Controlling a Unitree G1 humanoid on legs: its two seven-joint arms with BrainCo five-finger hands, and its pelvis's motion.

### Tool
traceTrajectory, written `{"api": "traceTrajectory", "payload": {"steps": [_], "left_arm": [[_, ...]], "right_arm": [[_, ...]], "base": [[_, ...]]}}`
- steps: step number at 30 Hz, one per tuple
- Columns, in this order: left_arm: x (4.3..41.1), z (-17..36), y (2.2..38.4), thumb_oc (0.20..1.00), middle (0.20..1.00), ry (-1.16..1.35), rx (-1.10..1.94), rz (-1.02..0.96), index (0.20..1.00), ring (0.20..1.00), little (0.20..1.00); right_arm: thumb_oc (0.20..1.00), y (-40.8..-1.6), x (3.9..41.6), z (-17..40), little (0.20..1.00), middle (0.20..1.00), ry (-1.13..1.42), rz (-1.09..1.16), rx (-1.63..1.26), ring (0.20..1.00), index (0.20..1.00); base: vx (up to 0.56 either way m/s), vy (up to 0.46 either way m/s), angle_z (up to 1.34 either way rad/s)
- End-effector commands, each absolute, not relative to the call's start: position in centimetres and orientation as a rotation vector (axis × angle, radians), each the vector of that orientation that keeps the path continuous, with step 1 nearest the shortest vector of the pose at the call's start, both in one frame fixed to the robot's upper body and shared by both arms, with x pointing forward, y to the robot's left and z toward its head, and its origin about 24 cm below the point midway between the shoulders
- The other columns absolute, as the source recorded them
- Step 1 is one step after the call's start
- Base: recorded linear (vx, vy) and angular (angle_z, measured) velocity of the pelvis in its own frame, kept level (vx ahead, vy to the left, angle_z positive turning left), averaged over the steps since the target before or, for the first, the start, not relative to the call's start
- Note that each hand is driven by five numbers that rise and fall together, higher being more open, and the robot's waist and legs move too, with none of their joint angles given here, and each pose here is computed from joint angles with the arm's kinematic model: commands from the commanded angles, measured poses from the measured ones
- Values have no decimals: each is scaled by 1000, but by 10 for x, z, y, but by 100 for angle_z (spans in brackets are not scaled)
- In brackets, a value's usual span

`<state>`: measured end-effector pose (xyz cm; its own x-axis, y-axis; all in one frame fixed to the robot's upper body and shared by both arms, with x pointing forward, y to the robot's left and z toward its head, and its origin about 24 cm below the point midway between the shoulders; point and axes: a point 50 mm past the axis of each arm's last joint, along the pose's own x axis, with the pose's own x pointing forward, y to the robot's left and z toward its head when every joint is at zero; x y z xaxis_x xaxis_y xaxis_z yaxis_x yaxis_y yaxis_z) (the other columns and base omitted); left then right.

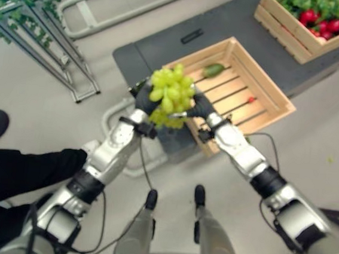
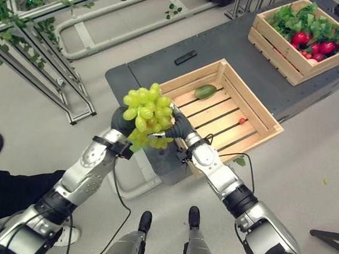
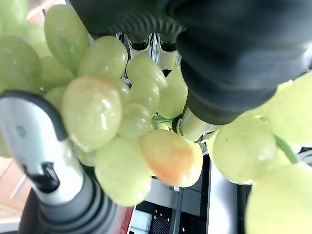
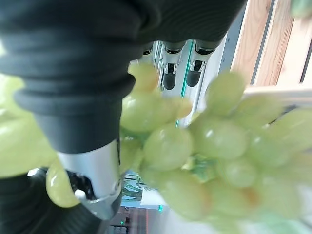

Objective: Pick up the fruits from the basket on one side to the basket on the other side

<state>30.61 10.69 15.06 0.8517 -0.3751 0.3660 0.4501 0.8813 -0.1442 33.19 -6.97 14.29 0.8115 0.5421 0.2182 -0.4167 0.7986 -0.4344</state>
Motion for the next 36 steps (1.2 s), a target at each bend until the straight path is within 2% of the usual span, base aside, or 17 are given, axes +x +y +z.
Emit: {"api": "traceTrajectory", "payload": {"steps": [1,9,14,18,19,20,36], "left_arm": [[301,172,86,200,200,-453,-220,-528,200,200,200],[294,174,66,200,200,-453,-283,-596,200,200,200],[288,173,48,200,200,-428,-323,-664,200,200,200],[286,172,44,200,200,-416,-337,-682,200,200,200],[285,171,44,200,200,-413,-339,-686,200,200,200],[284,170,43,200,200,-407,-348,-692,200,200,200],[276,169,55,200,200,-431,-410,-642,200,200,200]], "right_arm": [[1000,-42,327,174,1000,1000,-483,588,-278,1000,1000],[1000,-42,331,167,1000,1000,-450,560,-232,1000,1000],[1000,-30,334,159,1000,1000,-349,578,-1,1000,1000],[1000,-21,331,163,1000,1000,-360,600,45,1000,1000],[718,-21,331,164,718,718,-365,596,42,718,718],[200,-20,331,164,200,200,-367,589,34,200,200],[200,-46,327,148,200,200,-374,449,29,200,200]], "base": [[4,0,4],[0,0,0],[3,-2,5],[4,-2,3],[9,-5,5],[11,-5,5],[4,0,1]]}}
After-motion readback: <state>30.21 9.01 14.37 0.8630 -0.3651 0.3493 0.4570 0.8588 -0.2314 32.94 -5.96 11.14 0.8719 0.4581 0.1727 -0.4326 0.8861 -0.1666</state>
